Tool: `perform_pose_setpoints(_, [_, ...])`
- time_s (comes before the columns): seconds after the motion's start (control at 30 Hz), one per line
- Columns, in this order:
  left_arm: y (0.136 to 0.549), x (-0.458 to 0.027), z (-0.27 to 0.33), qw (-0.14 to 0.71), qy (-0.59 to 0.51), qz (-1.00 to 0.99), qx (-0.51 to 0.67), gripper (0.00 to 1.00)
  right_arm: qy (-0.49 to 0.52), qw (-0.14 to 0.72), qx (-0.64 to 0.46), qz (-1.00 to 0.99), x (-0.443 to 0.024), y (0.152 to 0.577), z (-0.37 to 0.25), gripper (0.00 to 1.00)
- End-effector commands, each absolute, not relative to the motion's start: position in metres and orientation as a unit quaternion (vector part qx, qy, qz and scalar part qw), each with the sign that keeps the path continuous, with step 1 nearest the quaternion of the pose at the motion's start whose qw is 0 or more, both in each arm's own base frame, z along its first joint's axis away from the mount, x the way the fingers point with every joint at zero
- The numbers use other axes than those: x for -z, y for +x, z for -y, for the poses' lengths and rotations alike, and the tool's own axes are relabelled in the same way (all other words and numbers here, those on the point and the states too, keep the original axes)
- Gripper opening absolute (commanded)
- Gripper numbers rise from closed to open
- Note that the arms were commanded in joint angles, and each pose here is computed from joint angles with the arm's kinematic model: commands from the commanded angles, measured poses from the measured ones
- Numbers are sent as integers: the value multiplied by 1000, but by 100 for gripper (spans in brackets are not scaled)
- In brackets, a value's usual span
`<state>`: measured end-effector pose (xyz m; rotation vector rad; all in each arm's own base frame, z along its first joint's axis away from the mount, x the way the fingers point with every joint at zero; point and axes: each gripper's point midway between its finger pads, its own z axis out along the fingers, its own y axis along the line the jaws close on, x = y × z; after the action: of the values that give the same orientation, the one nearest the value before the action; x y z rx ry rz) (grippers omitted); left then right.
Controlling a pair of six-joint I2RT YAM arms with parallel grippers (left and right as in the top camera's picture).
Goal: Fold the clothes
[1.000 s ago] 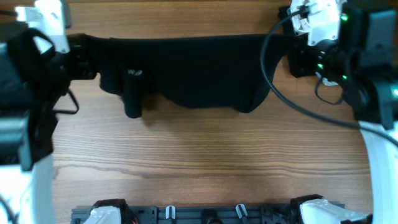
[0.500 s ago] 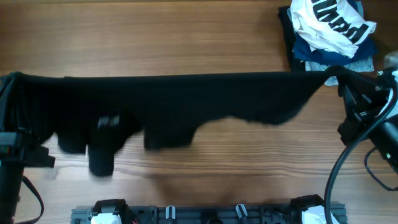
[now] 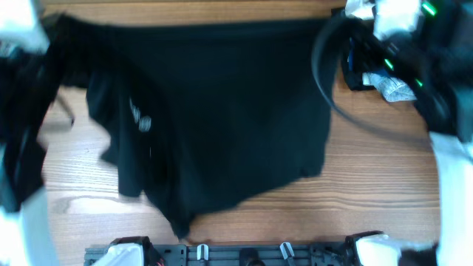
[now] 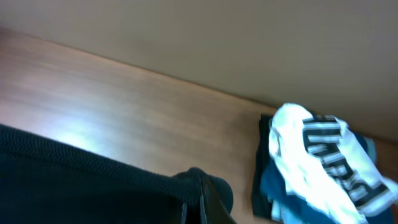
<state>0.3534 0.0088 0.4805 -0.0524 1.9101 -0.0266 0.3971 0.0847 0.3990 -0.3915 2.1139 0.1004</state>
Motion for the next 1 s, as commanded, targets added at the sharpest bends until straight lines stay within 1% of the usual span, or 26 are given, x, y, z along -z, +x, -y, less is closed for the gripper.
perform_pose_setpoints(0.0, [427,-446,-27,561,-28,-827,-34,4,-159,478,-2,-864,-372,455,-80,4])
perform_pose_setpoints(0.1, [472,-441,-35,585,-37,-808,-54,4,-149,522,19,-840,-377,493,-79,4])
perform_pose_setpoints(0.2, [503,-454,-38,629,-30,-774,-64,4,-140,572,32,-808,-403,508,-78,4])
perform_pose_setpoints(0.23, [508,-461,-38,643,-27,-763,-67,4,-134,593,37,-793,-418,509,-76,4])
perform_pose_setpoints(0.33, [510,-477,-38,668,-26,-740,-70,4,-127,622,38,-772,-442,510,-73,4])
perform_pose_setpoints(0.47, [507,-480,-46,668,-40,-738,-86,4,-122,631,39,-765,-449,512,-66,4])
perform_pose_setpoints(0.6, [504,-466,-56,646,-47,-756,-93,4,-128,604,28,-786,-425,519,-59,4])
perform_pose_setpoints(0.67, [502,-453,-58,625,-47,-774,-94,4,-132,578,19,-805,-406,520,-58,4])
perform_pose_setpoints(0.83, [478,-389,-61,511,-46,-853,-94,4,-133,477,-4,-869,-345,505,-57,4])
perform_pose_setpoints(0.9, [464,-365,-63,462,-54,-880,-91,4,-143,442,-23,-885,-329,493,-63,4])
perform_pose_setpoints(0.97, [455,-354,-67,438,-78,-891,-83,4,-147,425,-36,-892,-322,486,-66,4])
